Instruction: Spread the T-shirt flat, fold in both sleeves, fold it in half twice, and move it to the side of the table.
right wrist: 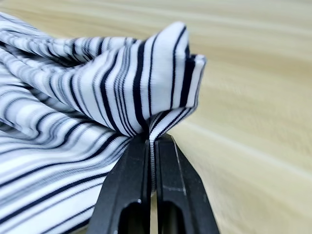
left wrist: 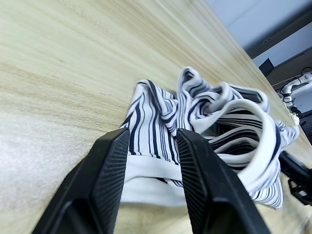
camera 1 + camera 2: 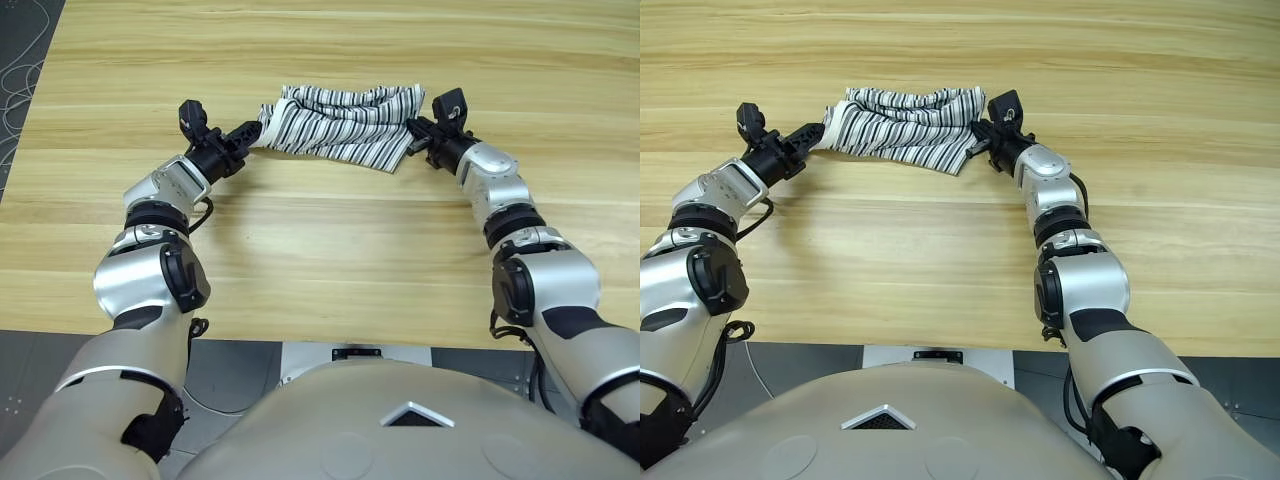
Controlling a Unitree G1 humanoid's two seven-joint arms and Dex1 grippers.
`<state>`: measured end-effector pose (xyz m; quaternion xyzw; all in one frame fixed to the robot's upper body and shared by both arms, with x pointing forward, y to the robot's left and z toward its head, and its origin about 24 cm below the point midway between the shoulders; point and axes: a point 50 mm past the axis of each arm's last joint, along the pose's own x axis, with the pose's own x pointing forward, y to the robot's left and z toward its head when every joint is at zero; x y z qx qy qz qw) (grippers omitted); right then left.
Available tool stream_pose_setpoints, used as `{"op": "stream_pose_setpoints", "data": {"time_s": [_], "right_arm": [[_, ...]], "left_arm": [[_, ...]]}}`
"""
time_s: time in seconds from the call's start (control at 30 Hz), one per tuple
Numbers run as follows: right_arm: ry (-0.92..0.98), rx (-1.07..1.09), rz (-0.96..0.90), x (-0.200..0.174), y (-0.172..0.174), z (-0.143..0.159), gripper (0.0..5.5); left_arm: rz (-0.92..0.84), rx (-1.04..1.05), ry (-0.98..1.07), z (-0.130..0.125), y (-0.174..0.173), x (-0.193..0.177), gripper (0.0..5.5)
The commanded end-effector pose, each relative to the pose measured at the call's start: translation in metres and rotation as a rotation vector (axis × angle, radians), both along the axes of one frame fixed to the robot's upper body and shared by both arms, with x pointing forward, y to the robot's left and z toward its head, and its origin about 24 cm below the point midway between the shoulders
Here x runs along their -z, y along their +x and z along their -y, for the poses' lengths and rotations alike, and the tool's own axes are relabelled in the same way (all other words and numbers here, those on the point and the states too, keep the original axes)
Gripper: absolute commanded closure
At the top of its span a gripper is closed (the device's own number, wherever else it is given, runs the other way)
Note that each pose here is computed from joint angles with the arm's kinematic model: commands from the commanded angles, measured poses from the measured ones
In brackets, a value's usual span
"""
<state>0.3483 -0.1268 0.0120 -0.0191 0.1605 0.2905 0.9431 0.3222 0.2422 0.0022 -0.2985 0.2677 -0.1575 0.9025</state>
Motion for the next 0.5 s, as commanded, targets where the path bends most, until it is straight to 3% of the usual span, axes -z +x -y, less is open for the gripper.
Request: {"op": "stream_pose_setpoints", "data": {"time_s": [0.03, 0.5], "right_arm": [[0.047, -0.090, 0.073, -0.012, 0.001, -0.013, 5.40], [-0.111, -0.266, 0.058, -0.009, -0.003, -0.021, 5.40]], "left_arm": [[-0.085, 0.015, 0.034, 0.003, -0.012, 0.017, 3.69], [-0.106, 0.306, 0.143, 0.054, -0.010, 0.029, 3.69]]}}
